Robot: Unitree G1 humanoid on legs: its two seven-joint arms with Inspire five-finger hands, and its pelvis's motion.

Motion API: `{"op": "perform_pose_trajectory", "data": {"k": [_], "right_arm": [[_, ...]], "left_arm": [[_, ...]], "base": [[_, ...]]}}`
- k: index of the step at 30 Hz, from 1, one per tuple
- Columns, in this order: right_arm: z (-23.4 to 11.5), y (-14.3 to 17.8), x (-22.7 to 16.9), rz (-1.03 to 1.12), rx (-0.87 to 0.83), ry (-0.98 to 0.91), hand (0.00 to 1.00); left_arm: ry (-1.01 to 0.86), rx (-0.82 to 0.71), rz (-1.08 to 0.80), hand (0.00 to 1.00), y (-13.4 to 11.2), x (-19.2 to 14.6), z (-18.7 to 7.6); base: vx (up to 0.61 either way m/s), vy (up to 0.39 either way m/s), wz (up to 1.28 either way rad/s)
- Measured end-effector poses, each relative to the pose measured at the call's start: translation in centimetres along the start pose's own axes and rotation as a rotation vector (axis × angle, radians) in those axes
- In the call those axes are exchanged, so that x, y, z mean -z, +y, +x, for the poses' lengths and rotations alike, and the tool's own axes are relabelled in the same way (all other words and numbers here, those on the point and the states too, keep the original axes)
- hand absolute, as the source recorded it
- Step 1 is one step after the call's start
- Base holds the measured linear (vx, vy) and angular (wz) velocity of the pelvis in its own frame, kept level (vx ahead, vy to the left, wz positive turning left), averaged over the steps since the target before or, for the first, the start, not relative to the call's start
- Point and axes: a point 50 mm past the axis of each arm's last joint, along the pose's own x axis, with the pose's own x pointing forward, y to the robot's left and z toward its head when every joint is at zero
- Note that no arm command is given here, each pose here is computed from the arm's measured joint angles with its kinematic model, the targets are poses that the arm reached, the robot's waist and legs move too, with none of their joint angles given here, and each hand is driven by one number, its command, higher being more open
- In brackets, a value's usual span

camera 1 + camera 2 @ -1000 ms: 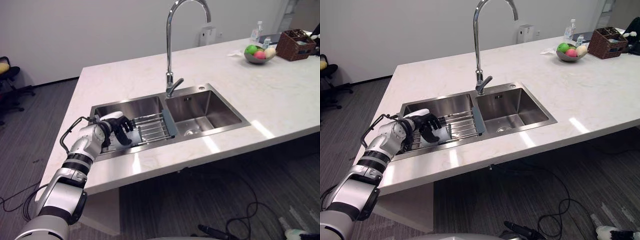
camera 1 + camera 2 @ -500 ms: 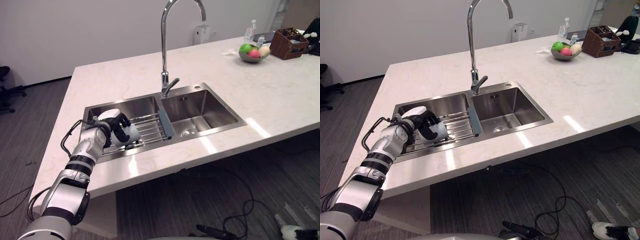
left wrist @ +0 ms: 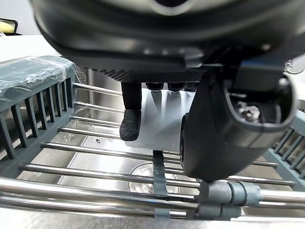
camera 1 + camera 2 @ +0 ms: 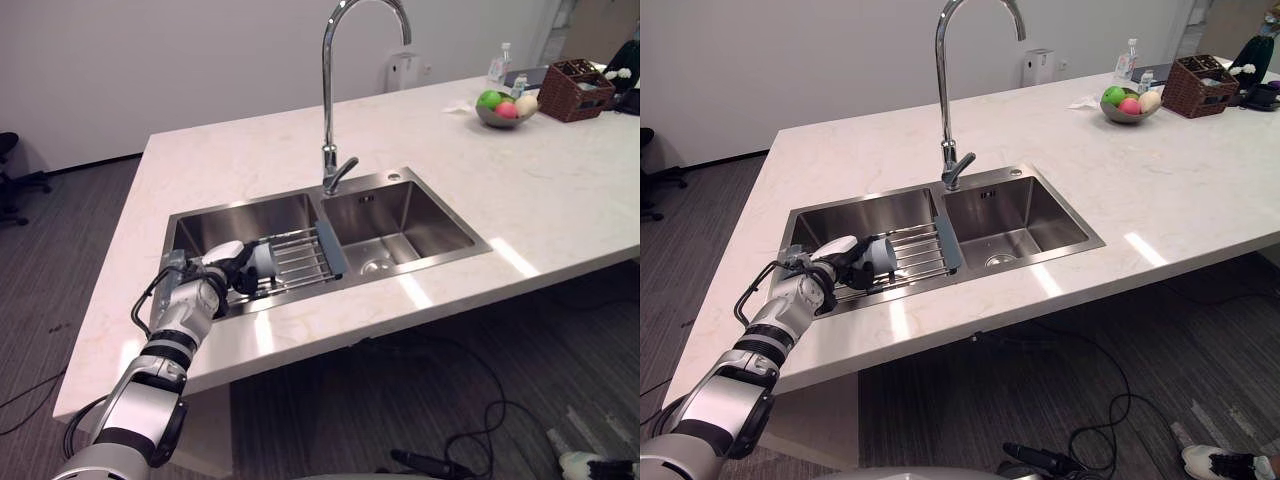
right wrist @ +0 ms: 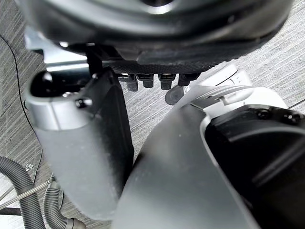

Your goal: Walk over to the sink, pick up the cup, carry it to the dishwasher, place the cup inside the dishwasher, then close the dishwasher door

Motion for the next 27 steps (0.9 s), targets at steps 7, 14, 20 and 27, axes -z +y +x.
{"op": "perform_pose_trajectory", "data": {"k": [7, 14, 20, 27], "right_arm": [[0.0, 0.1, 0.1, -0.001, -0.006, 0.006, 1.0], [0.1, 0.2, -0.1, -0.007, -0.01, 0.007, 1.0], [0.1, 0.3, -0.1, 0.003, -0.021, 0.002, 1.0], [0.2, 0.7, 0.0, 0.039, -0.031, -0.016, 1.0]], "left_arm": [[0.0, 0.014, -0.004, 1.0, 0.2, 0.0, 0.0], [-0.004, 0.043, 0.001, 1.0, 1.0, 0.3, -0.1], [-0.059, 0.059, 0.034, 1.0, 2.9, -0.2, -0.8], [-0.155, 0.068, 0.079, 1.0, 5.1, -1.8, -1.9]], "base": [[0.0, 0.0, 0.0], [0.0, 0.0, 0.0], [0.0, 0.0, 0.0], [0.01, -0.012, 0.07]]}}
